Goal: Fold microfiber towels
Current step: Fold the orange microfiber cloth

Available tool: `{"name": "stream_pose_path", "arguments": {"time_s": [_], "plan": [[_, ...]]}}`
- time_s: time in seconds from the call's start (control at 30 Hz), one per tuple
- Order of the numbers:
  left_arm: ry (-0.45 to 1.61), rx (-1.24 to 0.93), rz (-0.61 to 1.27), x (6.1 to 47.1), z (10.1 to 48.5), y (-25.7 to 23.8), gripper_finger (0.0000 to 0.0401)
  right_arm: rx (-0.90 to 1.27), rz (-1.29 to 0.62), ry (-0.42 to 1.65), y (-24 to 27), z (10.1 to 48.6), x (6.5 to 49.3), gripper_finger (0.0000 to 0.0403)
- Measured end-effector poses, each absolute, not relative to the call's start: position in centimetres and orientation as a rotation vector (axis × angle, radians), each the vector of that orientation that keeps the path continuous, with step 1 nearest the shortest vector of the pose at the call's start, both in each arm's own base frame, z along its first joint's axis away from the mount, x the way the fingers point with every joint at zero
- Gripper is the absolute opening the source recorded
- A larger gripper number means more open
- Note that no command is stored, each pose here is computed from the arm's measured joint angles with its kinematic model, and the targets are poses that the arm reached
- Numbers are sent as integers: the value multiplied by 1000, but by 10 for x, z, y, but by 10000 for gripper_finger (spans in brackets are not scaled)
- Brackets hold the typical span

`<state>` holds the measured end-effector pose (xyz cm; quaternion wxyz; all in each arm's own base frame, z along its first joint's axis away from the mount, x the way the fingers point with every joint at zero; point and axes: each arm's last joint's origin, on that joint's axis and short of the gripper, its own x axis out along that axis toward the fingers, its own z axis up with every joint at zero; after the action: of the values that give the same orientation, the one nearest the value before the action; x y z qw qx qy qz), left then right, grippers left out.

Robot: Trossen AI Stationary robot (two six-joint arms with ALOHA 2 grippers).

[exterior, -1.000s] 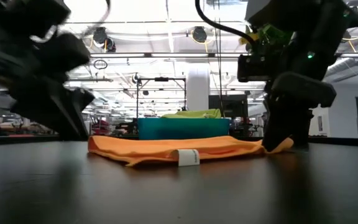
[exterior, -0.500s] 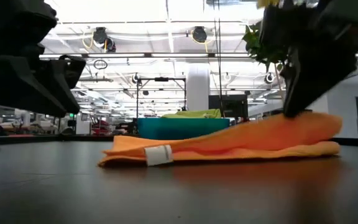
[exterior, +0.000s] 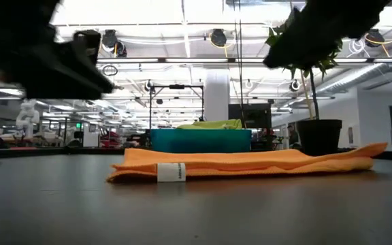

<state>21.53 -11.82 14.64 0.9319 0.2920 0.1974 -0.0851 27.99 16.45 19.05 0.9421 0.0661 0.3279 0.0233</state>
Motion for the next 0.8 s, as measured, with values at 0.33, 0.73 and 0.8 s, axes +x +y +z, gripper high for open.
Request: {"name": "stream_pose_path", "arguments": {"time_s": [0.33, 0.73, 0.8], "plan": [[563, 552, 60, 236, 136, -58, 93, 323, 51, 957, 171, 139, 282, 61], [727, 352, -22, 244, 99, -37, 93, 463, -250, 1107, 165, 125, 265, 61], [717, 326, -53, 245, 96, -41, 93, 464, -266, 1117, 163, 125, 265, 61]]}}
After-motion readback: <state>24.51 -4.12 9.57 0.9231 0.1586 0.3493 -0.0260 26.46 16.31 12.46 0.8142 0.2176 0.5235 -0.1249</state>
